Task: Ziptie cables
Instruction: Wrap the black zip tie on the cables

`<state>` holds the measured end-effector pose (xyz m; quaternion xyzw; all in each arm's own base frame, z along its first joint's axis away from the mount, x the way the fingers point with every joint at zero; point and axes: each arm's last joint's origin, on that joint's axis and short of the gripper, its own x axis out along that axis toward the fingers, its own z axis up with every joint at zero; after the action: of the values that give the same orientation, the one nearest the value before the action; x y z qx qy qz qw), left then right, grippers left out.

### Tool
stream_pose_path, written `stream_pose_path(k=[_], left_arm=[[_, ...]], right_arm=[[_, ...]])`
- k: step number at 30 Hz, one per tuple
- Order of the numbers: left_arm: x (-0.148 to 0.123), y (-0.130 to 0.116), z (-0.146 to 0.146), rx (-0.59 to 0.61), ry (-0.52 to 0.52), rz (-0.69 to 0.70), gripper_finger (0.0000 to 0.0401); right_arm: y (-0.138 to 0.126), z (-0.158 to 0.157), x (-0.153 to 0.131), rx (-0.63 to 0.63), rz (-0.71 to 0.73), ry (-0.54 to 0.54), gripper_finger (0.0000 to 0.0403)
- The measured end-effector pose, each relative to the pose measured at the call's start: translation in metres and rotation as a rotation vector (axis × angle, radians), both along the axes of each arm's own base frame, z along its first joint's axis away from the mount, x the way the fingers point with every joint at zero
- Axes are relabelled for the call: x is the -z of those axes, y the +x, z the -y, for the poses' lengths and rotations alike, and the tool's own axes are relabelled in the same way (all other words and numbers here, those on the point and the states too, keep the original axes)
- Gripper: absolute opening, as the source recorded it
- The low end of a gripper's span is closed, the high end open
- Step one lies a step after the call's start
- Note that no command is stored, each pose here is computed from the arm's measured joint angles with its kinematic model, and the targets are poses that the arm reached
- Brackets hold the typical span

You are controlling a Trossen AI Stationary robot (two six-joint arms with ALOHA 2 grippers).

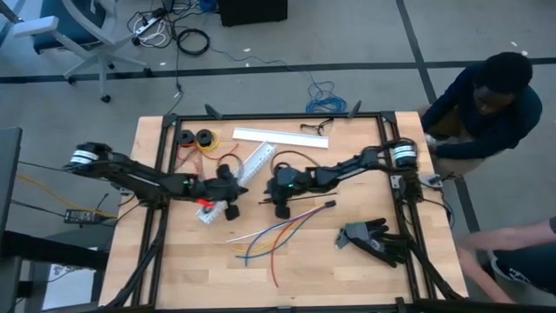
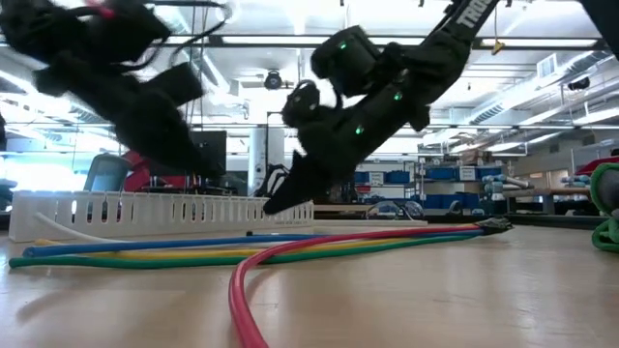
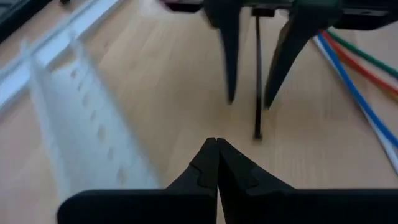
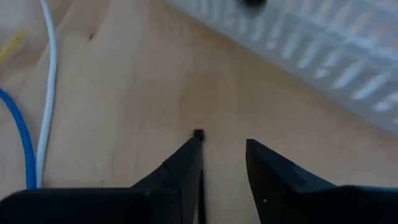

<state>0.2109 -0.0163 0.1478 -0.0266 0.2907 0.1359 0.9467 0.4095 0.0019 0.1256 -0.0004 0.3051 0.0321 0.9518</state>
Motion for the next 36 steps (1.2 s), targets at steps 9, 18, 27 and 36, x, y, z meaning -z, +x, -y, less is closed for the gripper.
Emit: stream_pose_path(k=[9, 18, 27, 36], left_arm=[[0.005, -0.030, -0.002, -0.031, -0.088, 0.157, 0.0006], [0.003, -0.030, -0.002, -0.015, -0.071, 0.167, 0.0006], [0.003, -0.030, -0.002, -0.015, -0.071, 0.169, 0.0006], [-0.006, -0.026, -0.001, -0.012, -0.066, 0.259, 0.0006]], right_arm=[[0.013, -0.007, 0.014, -0.027, -0.013, 0.007, 0.0113], [0.020, -0.006, 0.023, -0.034, -0.020, 0.014, 0.0107], [0.019, -0.005, 0.028, -0.015, -0.052, 0.028, 0.0011], [0.018, -0.006, -0.002, -0.026, 0.034, 0.006, 0.0002]])
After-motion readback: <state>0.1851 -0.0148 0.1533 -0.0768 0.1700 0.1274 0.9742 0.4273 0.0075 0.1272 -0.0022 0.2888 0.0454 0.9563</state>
